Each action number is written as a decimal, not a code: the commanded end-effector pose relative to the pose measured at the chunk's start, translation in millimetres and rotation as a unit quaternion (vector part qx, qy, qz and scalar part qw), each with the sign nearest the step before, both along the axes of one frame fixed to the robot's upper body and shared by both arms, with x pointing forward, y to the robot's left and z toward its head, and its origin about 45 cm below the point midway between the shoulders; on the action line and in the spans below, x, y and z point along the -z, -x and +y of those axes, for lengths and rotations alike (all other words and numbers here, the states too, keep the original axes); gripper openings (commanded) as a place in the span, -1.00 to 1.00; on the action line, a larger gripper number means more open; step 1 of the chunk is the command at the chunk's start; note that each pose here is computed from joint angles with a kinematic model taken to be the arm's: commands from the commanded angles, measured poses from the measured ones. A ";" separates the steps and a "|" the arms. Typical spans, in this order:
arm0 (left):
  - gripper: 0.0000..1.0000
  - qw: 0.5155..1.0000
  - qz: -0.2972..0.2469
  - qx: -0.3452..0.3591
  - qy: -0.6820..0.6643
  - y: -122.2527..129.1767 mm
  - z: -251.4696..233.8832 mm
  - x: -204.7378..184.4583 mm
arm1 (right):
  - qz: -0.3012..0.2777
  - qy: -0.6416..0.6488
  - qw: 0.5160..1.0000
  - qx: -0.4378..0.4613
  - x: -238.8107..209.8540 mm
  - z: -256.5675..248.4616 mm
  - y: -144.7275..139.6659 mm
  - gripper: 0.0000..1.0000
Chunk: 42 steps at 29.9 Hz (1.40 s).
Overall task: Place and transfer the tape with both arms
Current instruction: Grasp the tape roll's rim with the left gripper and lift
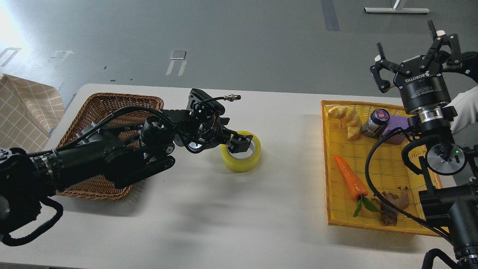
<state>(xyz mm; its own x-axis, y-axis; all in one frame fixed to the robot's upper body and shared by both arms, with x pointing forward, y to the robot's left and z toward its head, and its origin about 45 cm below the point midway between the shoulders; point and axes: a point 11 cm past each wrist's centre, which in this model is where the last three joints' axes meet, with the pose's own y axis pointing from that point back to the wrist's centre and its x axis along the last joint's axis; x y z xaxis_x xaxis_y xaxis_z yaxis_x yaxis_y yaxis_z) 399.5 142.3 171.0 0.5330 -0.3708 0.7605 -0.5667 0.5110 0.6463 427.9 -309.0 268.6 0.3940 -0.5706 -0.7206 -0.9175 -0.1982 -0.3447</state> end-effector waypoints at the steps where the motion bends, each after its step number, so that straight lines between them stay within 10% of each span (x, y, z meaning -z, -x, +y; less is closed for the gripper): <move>1: 0.90 1.000 -0.001 -0.012 -0.010 -5.5 8.4 2.8 | 0.001 0.000 1.000 0.000 0.4 0.3 -0.1 1.00; 32: 0.45 0.999 0.024 -0.007 -0.034 4.7 2.7 32.7 | 0.002 0.000 1.000 0.000 1.5 0.4 -0.1 1.00; 37: 0.16 0.999 0.027 -0.014 -0.037 4.6 6.2 36.2 | 0.002 0.000 1.000 0.000 1.4 -0.1 -0.1 1.00; 42: -0.60 0.998 0.026 -0.027 -0.044 -1.1 12.0 39.5 | 0.002 -0.001 1.000 0.001 1.3 -0.2 -0.1 1.00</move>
